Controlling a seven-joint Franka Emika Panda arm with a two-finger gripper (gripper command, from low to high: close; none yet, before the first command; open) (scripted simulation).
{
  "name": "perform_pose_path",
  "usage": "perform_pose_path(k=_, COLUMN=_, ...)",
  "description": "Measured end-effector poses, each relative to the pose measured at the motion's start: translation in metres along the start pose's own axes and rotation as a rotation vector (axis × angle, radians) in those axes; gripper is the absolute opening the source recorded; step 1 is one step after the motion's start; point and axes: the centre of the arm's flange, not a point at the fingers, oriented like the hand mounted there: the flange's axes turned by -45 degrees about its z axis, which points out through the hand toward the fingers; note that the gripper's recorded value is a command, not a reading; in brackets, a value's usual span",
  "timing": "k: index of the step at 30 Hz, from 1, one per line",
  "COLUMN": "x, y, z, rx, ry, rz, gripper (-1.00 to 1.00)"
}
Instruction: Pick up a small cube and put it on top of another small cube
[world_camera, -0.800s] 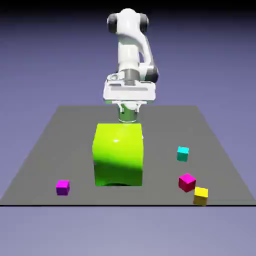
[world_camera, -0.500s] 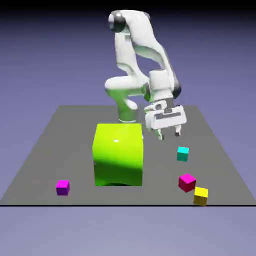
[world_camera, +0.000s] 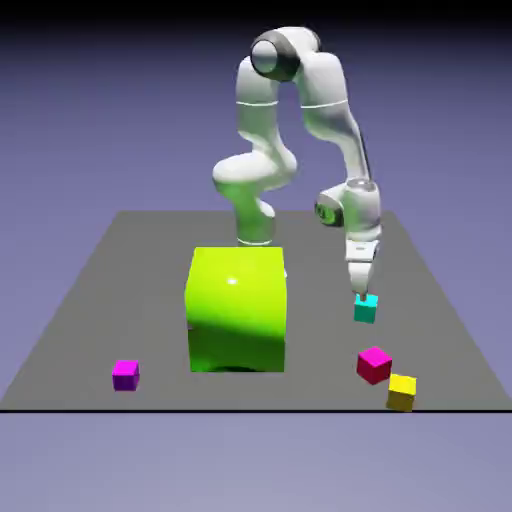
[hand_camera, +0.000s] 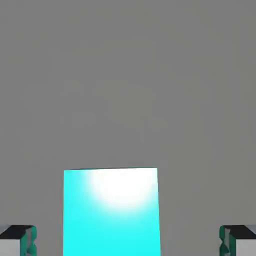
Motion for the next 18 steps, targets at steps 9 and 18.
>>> perform_pose_path(k=9, x=-0.003, y=-0.002, z=0.039, rx=0.003, ry=0.003, rz=-0.002, gripper=0.00)
perform_pose_path(k=18, x=-0.001, y=-0.001, z=0.033, rx=0.001, ry=0.002, rz=-0.001, gripper=-1.00)
